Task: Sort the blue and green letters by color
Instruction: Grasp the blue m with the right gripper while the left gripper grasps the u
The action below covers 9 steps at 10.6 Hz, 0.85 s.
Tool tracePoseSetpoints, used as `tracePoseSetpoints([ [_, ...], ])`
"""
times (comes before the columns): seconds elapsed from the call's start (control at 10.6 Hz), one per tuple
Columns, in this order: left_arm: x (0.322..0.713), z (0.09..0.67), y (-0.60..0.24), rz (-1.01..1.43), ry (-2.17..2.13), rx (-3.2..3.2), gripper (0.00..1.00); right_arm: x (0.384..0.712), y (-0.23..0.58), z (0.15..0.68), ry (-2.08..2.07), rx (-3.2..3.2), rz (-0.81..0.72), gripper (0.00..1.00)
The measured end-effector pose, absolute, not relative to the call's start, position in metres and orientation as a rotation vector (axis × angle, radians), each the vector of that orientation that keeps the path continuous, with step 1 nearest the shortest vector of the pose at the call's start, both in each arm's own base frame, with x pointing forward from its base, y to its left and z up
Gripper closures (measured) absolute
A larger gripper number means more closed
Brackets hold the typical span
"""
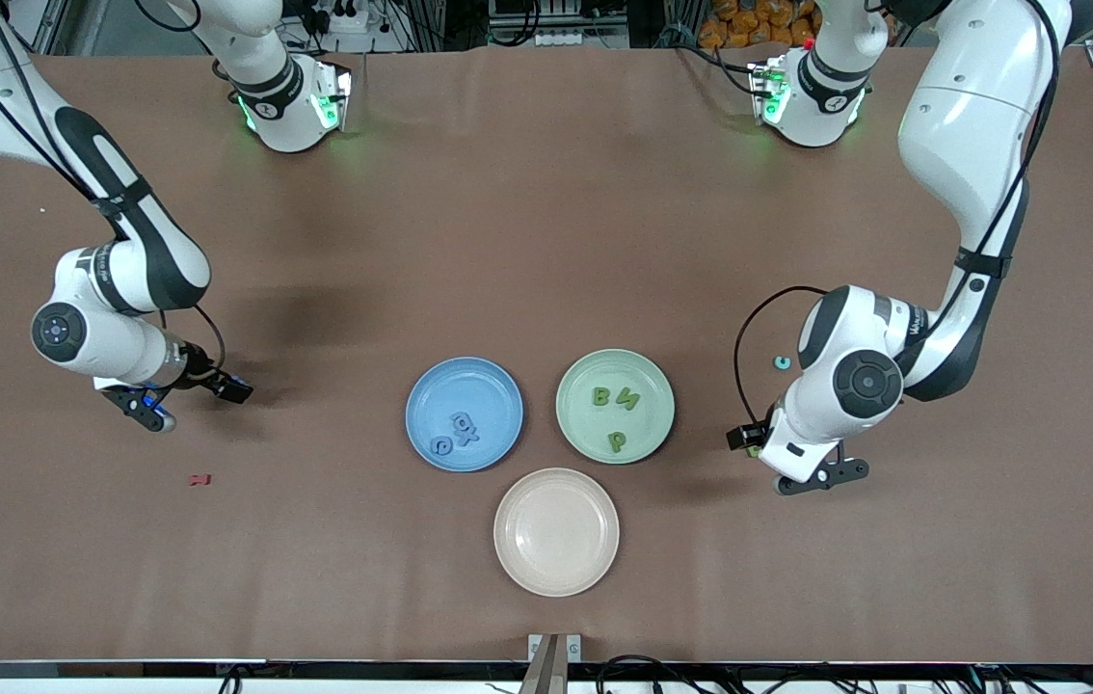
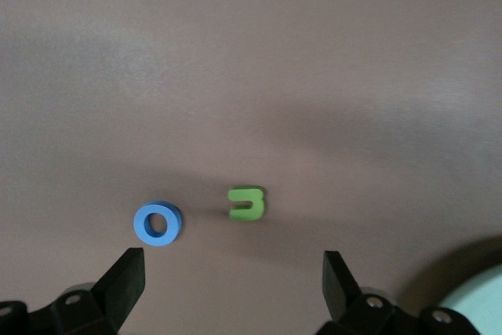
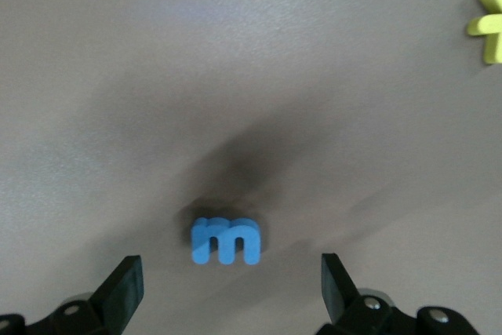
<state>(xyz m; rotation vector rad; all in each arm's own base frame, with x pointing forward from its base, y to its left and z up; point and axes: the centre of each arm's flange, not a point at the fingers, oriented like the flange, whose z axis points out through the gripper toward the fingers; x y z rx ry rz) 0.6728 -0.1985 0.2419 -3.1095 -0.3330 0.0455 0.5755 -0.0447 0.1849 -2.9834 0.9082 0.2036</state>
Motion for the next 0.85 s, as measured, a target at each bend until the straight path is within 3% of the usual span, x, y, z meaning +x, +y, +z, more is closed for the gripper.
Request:
tracePoseSetpoints([
  [0.38,0.675,0.220,-0.203,0.021,-0.606,-3.091,0.06,0.581,-0.041,0.176,0.909,-2.970,0.215,0.00],
  [0.85,0.675,0.196,-0.208,-0.014,-0.606,-3.106,0.21,0.579,-0.038,0.163,0.922,-2.960,0.248,0.00],
])
